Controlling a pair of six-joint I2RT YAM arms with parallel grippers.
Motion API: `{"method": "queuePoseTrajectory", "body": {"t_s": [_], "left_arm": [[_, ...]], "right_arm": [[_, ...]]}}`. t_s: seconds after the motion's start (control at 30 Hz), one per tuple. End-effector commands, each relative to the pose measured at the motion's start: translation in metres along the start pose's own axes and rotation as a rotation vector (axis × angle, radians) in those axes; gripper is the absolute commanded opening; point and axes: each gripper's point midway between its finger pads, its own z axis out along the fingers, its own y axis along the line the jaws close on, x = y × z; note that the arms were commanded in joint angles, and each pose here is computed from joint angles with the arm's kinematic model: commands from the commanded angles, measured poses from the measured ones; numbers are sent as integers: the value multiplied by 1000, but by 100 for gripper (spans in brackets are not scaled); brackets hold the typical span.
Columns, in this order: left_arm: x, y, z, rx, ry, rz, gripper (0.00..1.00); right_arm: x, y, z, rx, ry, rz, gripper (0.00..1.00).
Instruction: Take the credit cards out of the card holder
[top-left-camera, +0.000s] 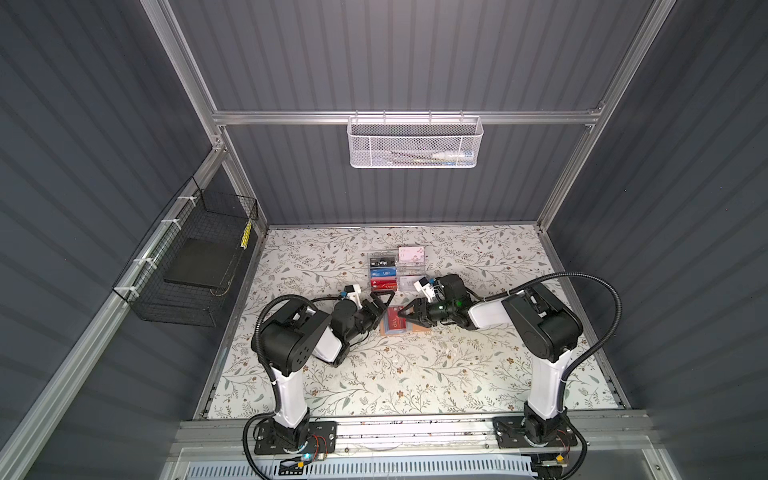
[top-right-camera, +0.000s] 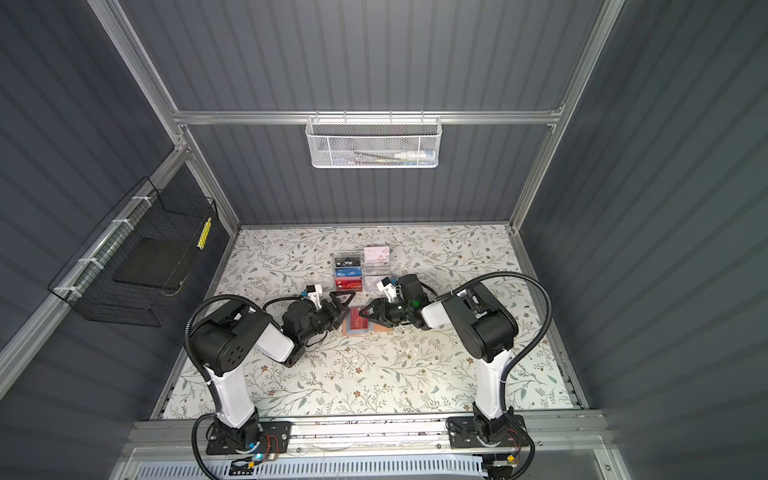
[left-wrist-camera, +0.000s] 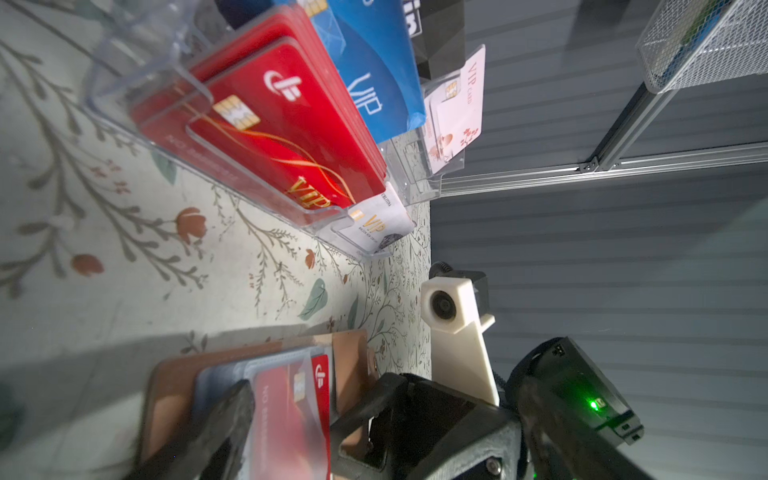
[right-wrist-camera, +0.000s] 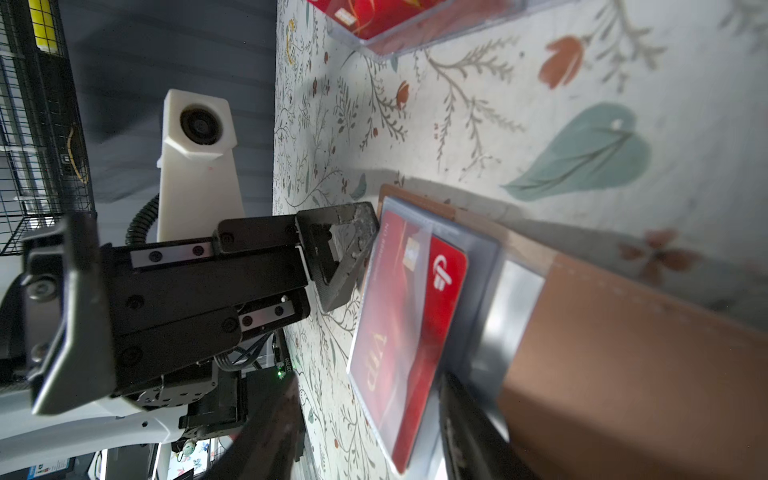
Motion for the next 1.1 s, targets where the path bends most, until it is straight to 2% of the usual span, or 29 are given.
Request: {"method": "queuePoseTrajectory", "body": {"t_s": [0.0,0.4,1.07], "left_arm": [[22,63,-11,-194,63,-93,100],[24,65,-13,-202,67,-89,100],[25,67,-14,-203,69,-90,100]], "right_arm": [[-3,7,4,-54,-1,-17,52],[-9,6,0,-94,-26,7,41],[-8,6,6,-121,-11,16,29]]}}
